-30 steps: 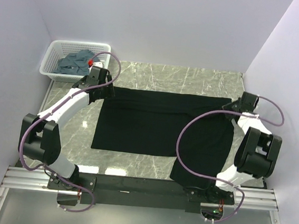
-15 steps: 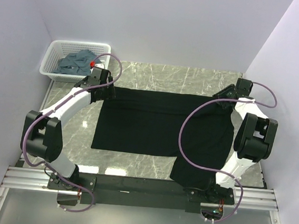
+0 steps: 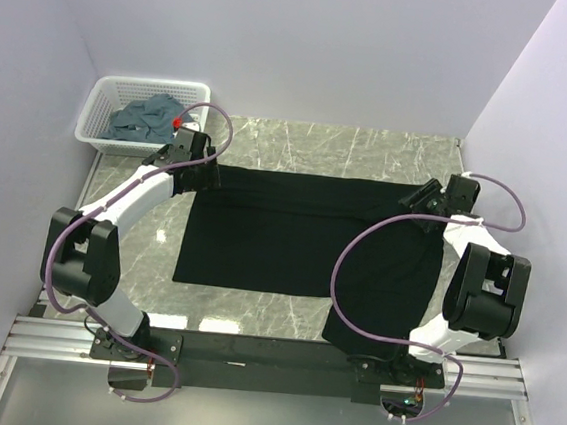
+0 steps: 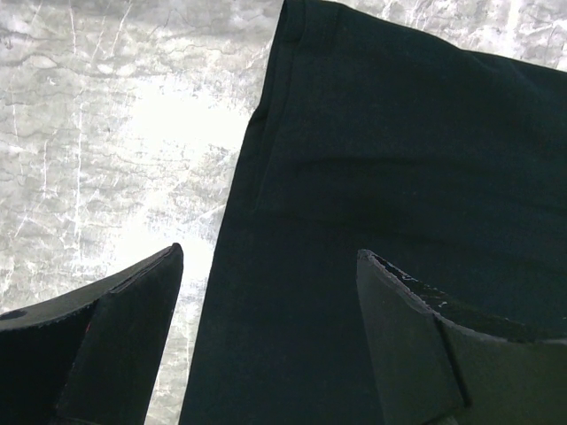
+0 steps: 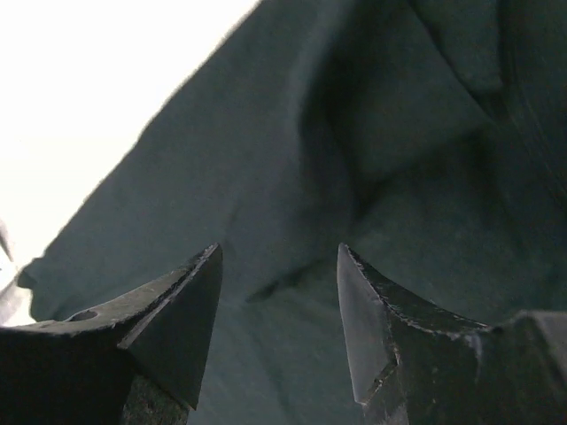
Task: Fold and stack the t-shirts
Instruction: Fold the tshirt
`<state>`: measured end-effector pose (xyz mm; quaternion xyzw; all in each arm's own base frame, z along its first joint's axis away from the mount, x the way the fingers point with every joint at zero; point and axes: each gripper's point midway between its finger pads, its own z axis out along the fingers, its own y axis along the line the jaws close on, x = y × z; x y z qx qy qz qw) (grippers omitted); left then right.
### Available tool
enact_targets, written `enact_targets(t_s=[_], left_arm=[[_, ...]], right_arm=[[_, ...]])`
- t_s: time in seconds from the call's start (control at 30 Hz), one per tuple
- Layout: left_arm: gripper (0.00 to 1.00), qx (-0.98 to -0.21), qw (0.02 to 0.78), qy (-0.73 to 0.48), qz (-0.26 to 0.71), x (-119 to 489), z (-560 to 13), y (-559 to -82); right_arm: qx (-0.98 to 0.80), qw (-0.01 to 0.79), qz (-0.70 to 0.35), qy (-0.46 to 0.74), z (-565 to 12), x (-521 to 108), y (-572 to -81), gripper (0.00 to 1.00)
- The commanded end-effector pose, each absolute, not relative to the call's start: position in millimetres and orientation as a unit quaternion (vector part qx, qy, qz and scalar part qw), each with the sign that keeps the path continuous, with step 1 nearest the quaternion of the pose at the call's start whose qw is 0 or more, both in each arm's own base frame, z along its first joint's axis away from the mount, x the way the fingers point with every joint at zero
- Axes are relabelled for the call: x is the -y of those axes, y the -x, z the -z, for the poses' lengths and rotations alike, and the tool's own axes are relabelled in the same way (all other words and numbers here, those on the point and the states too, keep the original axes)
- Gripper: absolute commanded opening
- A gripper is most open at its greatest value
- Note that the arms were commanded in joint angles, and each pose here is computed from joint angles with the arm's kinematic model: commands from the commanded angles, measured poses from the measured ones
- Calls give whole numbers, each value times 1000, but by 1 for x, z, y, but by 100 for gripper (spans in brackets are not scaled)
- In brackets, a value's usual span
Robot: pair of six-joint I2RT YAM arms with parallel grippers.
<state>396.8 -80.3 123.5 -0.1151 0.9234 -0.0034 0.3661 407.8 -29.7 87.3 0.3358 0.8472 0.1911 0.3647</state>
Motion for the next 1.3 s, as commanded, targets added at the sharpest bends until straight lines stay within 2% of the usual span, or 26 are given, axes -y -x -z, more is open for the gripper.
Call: enact_targets(t_s=[0.0,0.3,0.77,1.07,1.27], left_arm=[[85,-918,381,106,13,85,-137,-406],[85,-919,380,101,18,87,-136,-406],[85,-918,381,104,12,84,-138,-405],[85,-919,380,102,15,86,-138,-406],[85,-919,380,101,16,86,-138,-406]], right_arm=[[-842,394,-192,-315,-99,35,-416,62],[-844,355,-209,-344,-69,35,-420,63],[-826,376,-296,-297,-75,7,-434,62],[-826,388,-327,-244,-105,-19,-445,55],[-832,382,-304,-265,-93,-19,-447,52]])
